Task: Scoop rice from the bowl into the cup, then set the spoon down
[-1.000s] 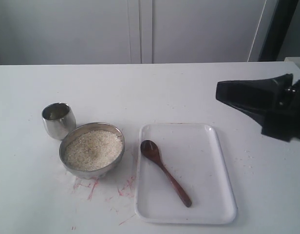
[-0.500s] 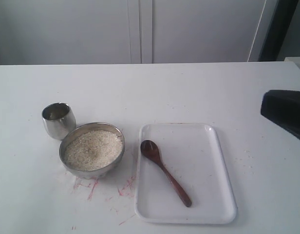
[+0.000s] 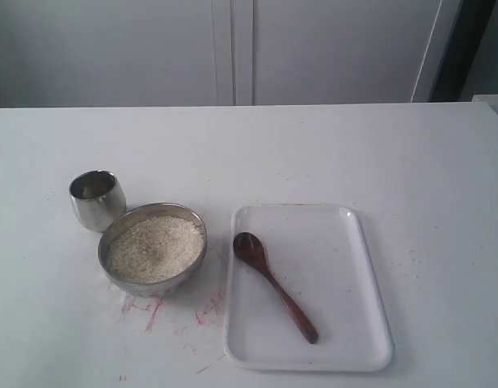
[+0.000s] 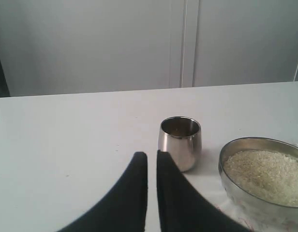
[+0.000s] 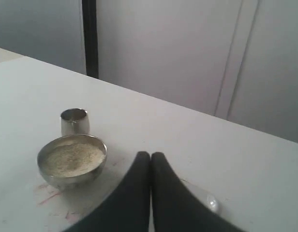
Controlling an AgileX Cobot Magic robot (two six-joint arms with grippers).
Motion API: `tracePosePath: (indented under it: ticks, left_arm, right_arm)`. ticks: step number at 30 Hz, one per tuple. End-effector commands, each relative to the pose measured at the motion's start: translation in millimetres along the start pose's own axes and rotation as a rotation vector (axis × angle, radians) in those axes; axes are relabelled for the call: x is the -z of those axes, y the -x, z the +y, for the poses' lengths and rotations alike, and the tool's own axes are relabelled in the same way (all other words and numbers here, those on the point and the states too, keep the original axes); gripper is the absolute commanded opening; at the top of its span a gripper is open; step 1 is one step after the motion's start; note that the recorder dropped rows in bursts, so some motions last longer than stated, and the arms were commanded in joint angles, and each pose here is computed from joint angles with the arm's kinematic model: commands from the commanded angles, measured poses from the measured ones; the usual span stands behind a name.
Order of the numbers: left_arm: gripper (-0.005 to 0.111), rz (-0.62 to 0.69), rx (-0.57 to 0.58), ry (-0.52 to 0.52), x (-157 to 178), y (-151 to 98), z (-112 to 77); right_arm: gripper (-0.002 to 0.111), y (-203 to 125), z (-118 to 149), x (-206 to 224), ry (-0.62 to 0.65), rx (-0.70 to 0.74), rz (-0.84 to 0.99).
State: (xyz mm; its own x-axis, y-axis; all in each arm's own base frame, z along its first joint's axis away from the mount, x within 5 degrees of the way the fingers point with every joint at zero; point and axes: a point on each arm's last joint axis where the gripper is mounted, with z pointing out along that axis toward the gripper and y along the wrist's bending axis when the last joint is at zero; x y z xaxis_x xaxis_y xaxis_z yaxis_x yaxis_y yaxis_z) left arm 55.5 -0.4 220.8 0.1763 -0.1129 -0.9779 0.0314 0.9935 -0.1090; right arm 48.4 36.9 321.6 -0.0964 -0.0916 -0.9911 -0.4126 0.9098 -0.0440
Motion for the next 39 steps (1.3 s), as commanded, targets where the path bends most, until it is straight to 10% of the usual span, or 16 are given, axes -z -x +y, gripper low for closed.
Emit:
tracePosePath:
  ticks: [1,19,39]
  left_arm:
    - [0.014,-0.012,0.007,-0.005,0,2,-0.4]
    - [0.014,-0.012,0.007,-0.005,0,2,-0.4]
    - [0.014,-0.012,0.007,-0.005,0,2,-0.4]
  right_arm:
    - [0.0,-17,-12,-4,-0.13,-0.059,-0.018]
    - [0.0,-25,-42,-5,-0.465,0.075,-0.255]
    - [0.0,-101,-38,-23,-0.393,0.005,0.016]
